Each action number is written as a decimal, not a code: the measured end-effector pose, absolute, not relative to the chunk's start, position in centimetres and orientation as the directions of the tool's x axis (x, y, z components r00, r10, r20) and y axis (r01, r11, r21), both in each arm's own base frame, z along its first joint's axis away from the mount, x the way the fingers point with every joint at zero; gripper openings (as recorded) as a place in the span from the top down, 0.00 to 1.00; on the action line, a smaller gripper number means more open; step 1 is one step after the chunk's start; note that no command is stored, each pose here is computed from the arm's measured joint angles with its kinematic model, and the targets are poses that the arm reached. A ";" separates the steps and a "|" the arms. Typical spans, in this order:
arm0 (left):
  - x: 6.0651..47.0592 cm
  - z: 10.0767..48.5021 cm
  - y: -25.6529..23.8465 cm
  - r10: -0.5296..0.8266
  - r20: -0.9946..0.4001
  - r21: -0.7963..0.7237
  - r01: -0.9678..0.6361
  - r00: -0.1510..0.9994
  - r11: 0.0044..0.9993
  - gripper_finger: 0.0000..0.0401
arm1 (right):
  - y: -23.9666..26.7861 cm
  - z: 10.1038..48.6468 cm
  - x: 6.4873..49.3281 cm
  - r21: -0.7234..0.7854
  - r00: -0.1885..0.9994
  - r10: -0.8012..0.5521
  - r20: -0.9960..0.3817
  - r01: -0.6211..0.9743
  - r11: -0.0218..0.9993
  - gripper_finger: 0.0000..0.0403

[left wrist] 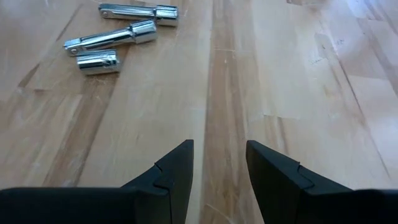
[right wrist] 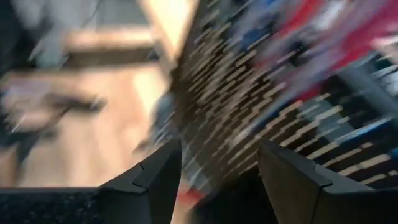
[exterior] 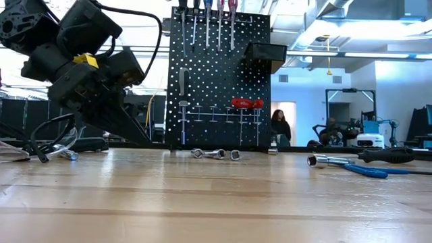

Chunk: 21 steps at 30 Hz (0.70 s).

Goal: Hang tools onto peg board
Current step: Put the extension bar into the black bin on the pegboard

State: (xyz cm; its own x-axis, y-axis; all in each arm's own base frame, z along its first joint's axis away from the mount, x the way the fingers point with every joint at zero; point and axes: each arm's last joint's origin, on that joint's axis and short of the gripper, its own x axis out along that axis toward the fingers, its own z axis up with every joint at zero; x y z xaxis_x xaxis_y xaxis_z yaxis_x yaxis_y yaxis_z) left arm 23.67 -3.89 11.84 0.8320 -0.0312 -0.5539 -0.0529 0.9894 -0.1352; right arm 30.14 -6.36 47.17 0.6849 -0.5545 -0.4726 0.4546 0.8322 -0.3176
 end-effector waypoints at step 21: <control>23.8 12.2 -4.3 -0.047 -0.516 -0.107 -0.010 0.856 0.994 0.64 | 12.7 21.6 24.8 0.025 0.585 -0.093 -0.806 0.190 0.981 0.50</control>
